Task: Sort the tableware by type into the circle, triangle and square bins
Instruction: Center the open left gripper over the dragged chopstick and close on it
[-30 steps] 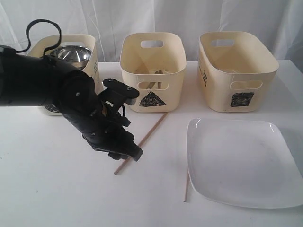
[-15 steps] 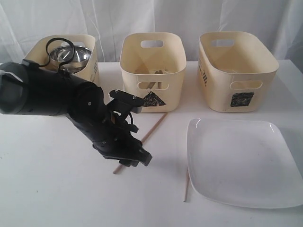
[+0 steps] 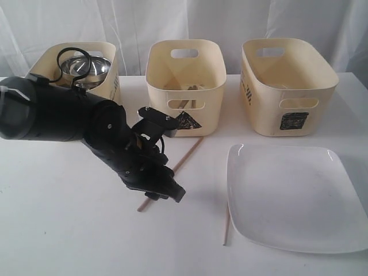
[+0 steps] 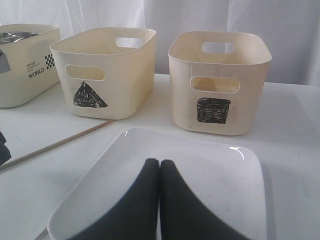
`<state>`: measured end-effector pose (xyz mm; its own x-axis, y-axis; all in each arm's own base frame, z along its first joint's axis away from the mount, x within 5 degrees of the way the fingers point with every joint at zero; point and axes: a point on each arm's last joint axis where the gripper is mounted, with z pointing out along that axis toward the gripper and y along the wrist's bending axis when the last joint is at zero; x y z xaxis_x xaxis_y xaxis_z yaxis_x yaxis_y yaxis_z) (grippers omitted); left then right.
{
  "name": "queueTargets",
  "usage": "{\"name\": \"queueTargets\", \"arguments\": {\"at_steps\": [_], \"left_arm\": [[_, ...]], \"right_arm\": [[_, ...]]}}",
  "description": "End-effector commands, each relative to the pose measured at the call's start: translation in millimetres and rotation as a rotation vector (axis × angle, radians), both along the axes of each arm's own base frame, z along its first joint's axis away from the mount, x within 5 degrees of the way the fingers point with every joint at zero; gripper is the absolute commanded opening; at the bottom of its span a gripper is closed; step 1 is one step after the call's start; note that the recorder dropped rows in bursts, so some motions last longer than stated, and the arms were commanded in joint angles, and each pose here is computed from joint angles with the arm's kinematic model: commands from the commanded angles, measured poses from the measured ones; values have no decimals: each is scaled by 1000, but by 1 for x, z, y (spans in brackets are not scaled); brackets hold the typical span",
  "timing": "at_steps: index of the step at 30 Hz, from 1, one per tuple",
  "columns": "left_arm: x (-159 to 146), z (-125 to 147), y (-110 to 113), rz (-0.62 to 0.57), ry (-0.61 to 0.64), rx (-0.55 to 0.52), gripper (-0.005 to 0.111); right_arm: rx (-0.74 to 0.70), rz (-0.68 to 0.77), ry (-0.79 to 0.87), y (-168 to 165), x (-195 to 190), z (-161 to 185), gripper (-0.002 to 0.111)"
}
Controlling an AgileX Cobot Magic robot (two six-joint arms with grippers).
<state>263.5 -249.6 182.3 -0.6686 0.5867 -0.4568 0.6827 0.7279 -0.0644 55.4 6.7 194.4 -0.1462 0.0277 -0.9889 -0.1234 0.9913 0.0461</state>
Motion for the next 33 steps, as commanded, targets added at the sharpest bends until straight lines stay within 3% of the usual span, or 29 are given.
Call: {"name": "queueTargets", "arguments": {"at_steps": [1,13,18,24,33], "left_arm": [[-2,-2,2,-16,13,14,55],[-6,-5,5,-26,59,57,55],[-6,-7,20,-19,138,132,55],[4,-5,21,-13,71,92,55],[6,-4,16,33,68,16,55]], "right_arm": [[-6,-6,-8,0,0,-1,0],[-6,-6,-8,0,0,-1,0],[-6,-6,-8,0,0,-1,0],[-6,-6,-8,0,0,-1,0],[-6,-6,-8,0,0,-1,0]]}}
